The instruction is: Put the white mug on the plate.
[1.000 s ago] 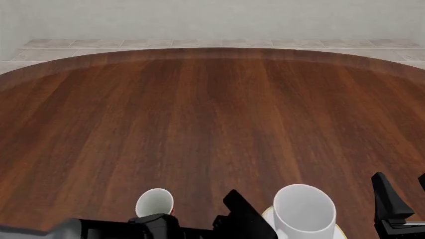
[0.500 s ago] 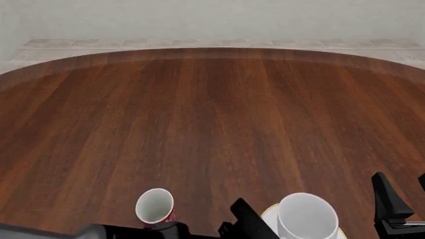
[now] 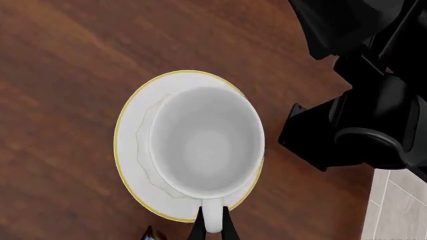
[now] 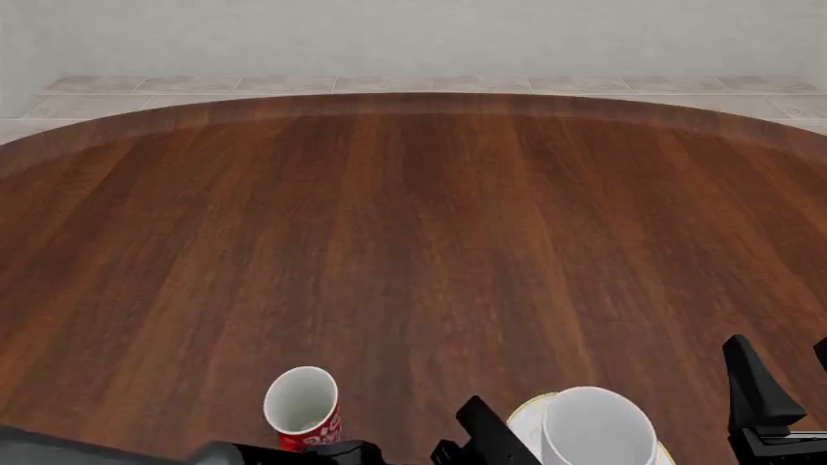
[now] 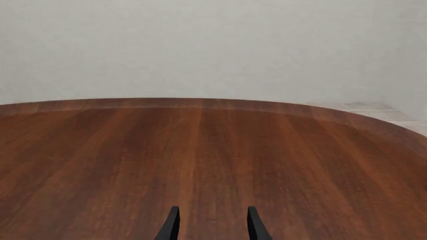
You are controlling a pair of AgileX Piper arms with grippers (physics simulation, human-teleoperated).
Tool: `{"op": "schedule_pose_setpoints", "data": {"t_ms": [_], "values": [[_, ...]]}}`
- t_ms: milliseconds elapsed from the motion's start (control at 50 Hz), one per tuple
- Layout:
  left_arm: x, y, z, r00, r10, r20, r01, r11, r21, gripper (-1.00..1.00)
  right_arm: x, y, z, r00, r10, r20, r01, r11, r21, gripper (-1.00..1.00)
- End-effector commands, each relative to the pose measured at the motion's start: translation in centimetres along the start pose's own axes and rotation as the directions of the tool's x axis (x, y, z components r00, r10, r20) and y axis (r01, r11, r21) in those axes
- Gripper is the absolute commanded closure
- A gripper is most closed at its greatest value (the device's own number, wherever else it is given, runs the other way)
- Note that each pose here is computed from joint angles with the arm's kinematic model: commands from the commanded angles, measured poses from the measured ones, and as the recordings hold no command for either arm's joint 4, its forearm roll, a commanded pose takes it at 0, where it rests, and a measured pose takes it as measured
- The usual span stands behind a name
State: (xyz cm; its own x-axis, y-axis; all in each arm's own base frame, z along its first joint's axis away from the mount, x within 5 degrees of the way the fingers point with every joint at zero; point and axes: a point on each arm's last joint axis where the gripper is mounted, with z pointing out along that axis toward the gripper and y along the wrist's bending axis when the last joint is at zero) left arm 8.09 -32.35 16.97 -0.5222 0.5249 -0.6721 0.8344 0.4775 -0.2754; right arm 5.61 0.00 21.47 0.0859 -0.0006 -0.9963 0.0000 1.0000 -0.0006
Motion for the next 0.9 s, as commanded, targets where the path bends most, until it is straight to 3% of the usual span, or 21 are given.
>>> {"op": "schedule_pose_setpoints", "data": {"t_ms": [20, 360, 380, 900], "values": [[0.18, -0.03, 0.58, 1.000, 0.013, -0.007, -0.013, 1.000, 0.000, 1.00, 0.01, 0.00, 0.01, 1.000, 0.000, 0.000, 0.000, 1.000, 0.000, -1.00], [0.05, -0.02, 0.57, 1.000, 0.025, -0.006, -0.025, 1.000, -0.001, 1.00, 0.01, 0.00, 0.01, 1.000, 0.000, 0.000, 0.000, 1.000, 0.000, -1.00], [0.04, 0.09, 0.53, 1.000, 0.026, -0.004, -0.026, 1.000, -0.003, -1.00, 0.01, 0.00, 0.01, 1.000, 0.000, 0.000, 0.000, 1.000, 0.000, -1.00], [0.06, -0.40, -0.15, 0.999, 0.036, -0.026, -0.036, 0.999, 0.000, -1.00, 0.01, 0.00, 0.01, 1.000, 0.000, 0.000, 0.000, 1.000, 0.000, -1.00]]}}
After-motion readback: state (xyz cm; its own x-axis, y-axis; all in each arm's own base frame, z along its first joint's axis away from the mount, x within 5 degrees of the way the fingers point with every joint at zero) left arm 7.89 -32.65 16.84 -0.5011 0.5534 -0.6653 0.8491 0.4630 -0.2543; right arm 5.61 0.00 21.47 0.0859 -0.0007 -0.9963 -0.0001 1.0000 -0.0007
